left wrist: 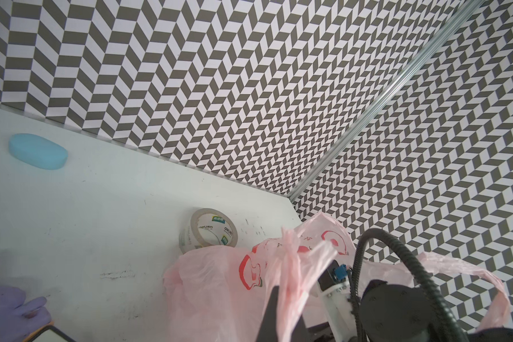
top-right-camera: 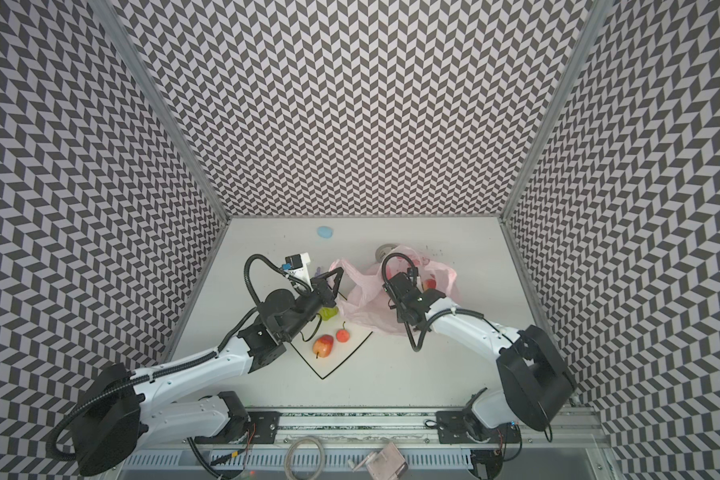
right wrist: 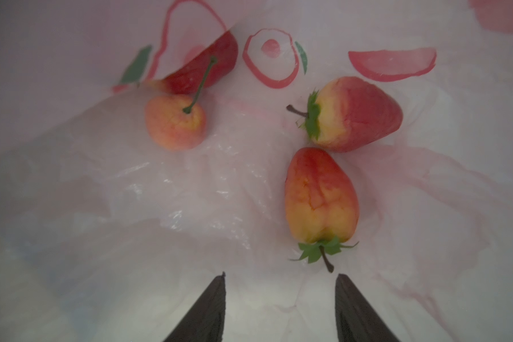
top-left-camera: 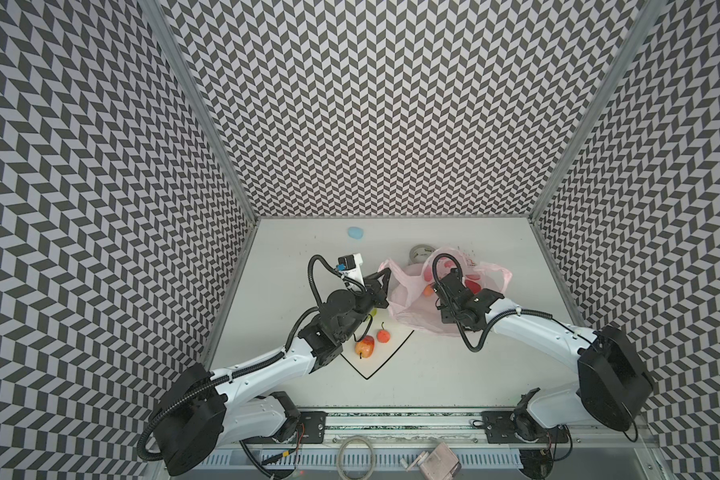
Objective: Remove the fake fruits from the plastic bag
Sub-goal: 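Reposition the open right gripper inside the bag over the strawberries, then close the right gripper on a red-yellow strawberry and lift it out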
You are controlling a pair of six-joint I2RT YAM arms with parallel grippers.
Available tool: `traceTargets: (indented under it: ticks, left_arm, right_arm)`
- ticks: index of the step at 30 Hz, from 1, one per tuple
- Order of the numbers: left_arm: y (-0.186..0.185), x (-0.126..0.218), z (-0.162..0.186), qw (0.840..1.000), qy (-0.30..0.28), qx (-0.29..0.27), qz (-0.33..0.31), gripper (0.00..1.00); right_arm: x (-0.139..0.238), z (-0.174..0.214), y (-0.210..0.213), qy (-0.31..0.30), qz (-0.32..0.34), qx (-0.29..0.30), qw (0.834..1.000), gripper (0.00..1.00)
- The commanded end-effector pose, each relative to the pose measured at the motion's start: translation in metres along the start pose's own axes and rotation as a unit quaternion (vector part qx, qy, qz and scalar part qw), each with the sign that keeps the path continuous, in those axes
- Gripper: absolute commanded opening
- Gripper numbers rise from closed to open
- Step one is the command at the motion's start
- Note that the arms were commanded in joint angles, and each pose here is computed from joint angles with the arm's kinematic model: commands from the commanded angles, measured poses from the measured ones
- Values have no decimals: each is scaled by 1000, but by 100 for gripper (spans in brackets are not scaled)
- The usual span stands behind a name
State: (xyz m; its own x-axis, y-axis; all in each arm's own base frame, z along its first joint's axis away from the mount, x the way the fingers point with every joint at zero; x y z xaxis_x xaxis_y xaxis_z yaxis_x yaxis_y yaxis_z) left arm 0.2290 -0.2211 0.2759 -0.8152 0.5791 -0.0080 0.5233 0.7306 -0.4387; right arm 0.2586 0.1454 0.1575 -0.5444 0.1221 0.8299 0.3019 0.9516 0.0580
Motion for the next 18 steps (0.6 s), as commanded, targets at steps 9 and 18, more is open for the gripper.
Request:
traceTargets:
  ticks: [9,18]
  left_arm:
    - [-23,23,37,997,46,-11,56,0]
    - [-17,36,49,997,53,-7,47,0]
  right_arm:
    - [-48,-20,-32,-40,22,-201,979,79]
    - [-79,-14,-36,-23,39,-223,974,85]
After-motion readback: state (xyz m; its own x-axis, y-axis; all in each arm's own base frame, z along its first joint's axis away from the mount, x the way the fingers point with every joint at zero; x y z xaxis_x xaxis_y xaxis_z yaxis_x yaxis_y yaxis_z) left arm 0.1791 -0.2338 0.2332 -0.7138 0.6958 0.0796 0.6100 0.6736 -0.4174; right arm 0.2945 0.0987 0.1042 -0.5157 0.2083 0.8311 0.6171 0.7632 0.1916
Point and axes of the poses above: each gripper's point midway between its finger pads, its own x axis back along the fingers, its own y axis along the line the jaws close on, z = x × y, the point moved 8 cm from there along x, back along the fingers, and after that the axes turned 14 degrees about -x, right-handed, at the moved point
